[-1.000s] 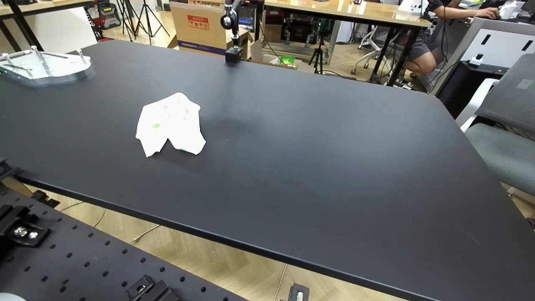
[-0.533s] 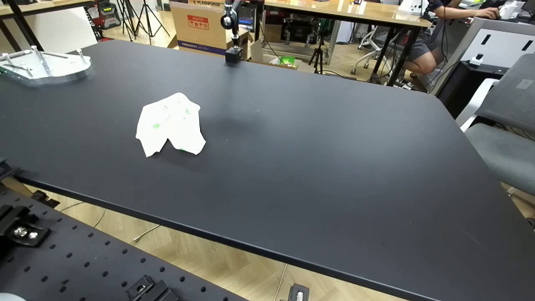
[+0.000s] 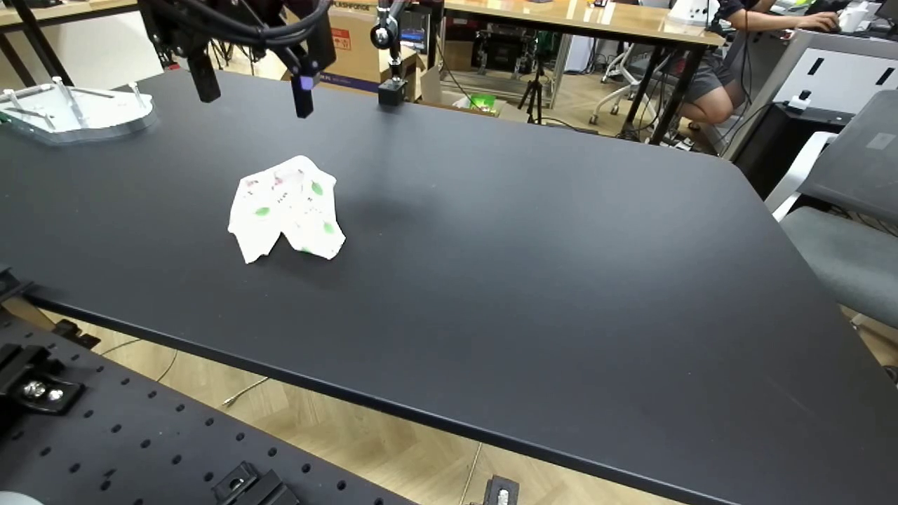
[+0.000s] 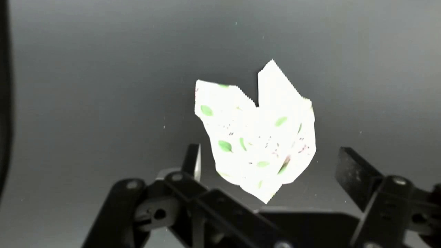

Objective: Pick up the the table cloth and hang it on the metallic arm

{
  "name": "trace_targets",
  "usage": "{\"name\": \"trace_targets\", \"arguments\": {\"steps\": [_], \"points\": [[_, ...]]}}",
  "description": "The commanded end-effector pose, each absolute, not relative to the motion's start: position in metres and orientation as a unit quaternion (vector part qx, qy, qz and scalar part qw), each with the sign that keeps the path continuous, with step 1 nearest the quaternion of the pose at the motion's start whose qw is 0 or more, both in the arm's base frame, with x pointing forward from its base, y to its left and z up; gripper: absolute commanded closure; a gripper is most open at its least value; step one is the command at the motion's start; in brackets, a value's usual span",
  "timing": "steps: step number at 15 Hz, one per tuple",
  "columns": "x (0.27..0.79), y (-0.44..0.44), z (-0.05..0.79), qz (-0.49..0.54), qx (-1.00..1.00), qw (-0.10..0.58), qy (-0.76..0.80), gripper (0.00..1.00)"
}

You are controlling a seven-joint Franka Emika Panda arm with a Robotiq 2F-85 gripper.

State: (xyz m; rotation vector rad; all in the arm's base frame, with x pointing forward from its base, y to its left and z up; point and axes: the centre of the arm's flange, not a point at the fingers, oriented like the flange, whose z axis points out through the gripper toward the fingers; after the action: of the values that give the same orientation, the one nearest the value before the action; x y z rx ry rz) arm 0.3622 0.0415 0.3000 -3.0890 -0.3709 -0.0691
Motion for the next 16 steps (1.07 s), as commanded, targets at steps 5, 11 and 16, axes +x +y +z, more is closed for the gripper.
{"name": "trace_targets", "arguments": {"steps": [5, 11, 16], "points": [[0.354, 0.072, 0.224, -0.107, -0.987, -0.005, -0.121, 0.0], [0.345, 0.075, 0.166, -0.026, -0.993, 0.014, -0.116, 0.0], [0.348, 0.079, 0.153, -0.037, -0.992, 0.019, -0.121, 0.25]]}}
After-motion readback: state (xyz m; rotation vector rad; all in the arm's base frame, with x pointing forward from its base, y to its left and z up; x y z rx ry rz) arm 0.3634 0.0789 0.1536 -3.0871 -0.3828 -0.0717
